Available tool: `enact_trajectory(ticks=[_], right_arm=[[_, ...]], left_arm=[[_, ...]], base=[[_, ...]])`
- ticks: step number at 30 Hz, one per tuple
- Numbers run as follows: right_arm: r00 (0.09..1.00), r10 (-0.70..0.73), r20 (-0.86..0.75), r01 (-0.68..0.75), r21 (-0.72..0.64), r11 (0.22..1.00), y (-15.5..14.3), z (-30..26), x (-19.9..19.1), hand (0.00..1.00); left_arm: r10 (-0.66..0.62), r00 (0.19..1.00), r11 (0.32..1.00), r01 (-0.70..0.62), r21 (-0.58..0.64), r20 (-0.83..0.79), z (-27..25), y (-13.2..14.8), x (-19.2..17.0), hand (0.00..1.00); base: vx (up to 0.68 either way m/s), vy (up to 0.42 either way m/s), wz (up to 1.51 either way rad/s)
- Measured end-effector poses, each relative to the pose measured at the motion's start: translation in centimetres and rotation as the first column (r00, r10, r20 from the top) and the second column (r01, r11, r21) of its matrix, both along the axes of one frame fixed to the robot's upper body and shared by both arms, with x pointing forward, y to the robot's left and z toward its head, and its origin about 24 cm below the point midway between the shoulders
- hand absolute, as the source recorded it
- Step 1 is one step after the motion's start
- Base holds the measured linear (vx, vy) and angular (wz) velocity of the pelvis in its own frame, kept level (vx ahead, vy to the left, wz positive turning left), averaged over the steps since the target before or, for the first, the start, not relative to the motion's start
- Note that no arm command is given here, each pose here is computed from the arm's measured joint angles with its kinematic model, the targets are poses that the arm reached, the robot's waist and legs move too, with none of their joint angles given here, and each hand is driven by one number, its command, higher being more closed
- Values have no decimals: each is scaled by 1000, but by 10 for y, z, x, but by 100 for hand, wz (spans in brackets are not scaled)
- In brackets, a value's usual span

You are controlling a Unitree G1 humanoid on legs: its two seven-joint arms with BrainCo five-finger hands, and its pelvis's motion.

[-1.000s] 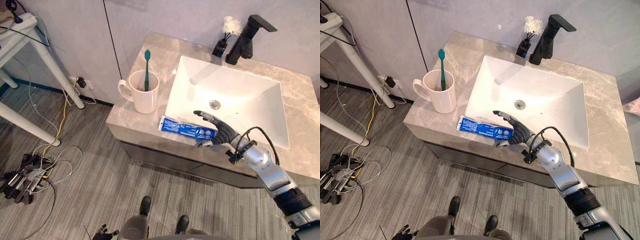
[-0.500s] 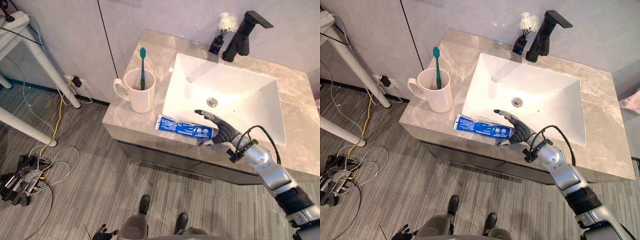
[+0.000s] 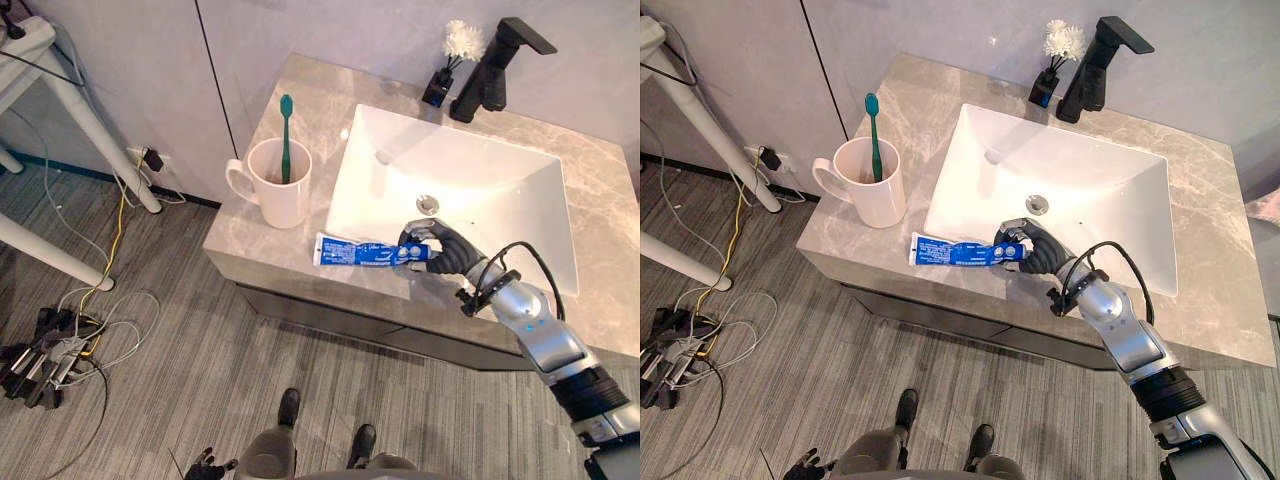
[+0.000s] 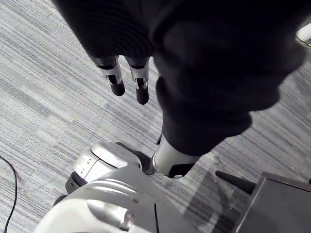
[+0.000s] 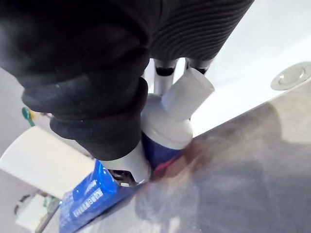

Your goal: Organize washtable

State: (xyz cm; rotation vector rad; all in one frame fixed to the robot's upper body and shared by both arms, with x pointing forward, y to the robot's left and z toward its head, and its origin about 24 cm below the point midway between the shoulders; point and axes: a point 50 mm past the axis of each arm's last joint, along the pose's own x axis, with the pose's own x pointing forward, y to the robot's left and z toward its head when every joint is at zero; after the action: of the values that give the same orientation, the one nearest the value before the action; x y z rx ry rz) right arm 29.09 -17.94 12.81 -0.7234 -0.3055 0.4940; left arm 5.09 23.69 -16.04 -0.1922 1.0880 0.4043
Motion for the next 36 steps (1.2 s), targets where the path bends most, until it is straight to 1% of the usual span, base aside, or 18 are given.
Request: enact_trajectory(ticks=[10,14,15,16,17,18,19,20,22,23,24,25,28,30,32,33,35,36], right_arm=[[999,16,-47,-17,-19,1000,1,-10,-4,100],[999,10,-43,-11,-24,1000,0,-10,-4,100],[999,4,-39,-5,-24,1000,-1,-8,-3,100],[999,-3,-35,2,-30,1000,-4,-7,-3,100],[999,-9,-30,8,-33,999,-6,-6,-3,100],[999,-27,-18,26,-34,999,-10,-2,-2,100],[998,-56,4,56,-22,998,-17,4,0,100],[997,-75,20,75,-10,997,-20,7,0,100],[982,-155,108,145,99,984,-28,25,1,100],[974,-175,141,151,166,974,-26,32,0,100],[969,-183,164,148,206,967,-24,36,-1,100],[963,-179,203,120,272,955,-16,44,-5,100],[956,-114,269,12,354,935,11,56,-15,100],[957,-83,279,-33,387,921,23,56,-19,100],[964,-28,263,-98,454,886,46,52,-22,100],[967,-13,255,-113,471,875,53,50,-23,100],[975,49,217,-160,531,832,77,41,-29,100],[977,60,205,-165,546,821,82,38,-31,100]], left_arm=[[0,1000,1000,0,4,4,0,0,1,0],[17,999,1000,-17,18,34,3,1,6,0],[19,997,999,-21,26,79,7,1,13,0],[-7,987,999,0,39,162,17,0,26,0],[-24,977,999,15,42,211,23,-2,33,0],[-52,945,998,42,37,322,37,-8,50,0],[-72,894,997,76,8,443,55,-18,66,0],[-74,863,996,90,-9,499,64,-22,74,0],[-31,723,990,117,-78,690,103,-31,100,0],[-22,670,988,129,-87,742,118,-31,106,0],[-17,635,986,138,-92,772,128,-30,110,0],[-3,571,983,152,-102,821,145,-29,118,0],[37,442,966,215,-146,896,177,-37,129,0],[61,412,946,266,-184,909,183,-48,135,0],[90,393,898,365,-245,915,189,-75,143,0],[99,388,884,388,-260,916,191,-82,144,0],[116,364,847,449,-283,924,198,-100,151,0],[120,359,842,458,-286,926,200,-103,153,0]], base=[[0,0,0],[-15,-3,2],[-22,-6,11],[-19,-7,15],[-16,-1,20],[-17,5,22],[-18,11,19],[-12,25,15],[-10,40,11],[-6,30,3],[-5,23,-4],[-4,12,-3],[-3,-3,2],[0,0,0],[-5,-3,-2],[-7,-1,-6],[-6,3,-6],[1,5,-3]])
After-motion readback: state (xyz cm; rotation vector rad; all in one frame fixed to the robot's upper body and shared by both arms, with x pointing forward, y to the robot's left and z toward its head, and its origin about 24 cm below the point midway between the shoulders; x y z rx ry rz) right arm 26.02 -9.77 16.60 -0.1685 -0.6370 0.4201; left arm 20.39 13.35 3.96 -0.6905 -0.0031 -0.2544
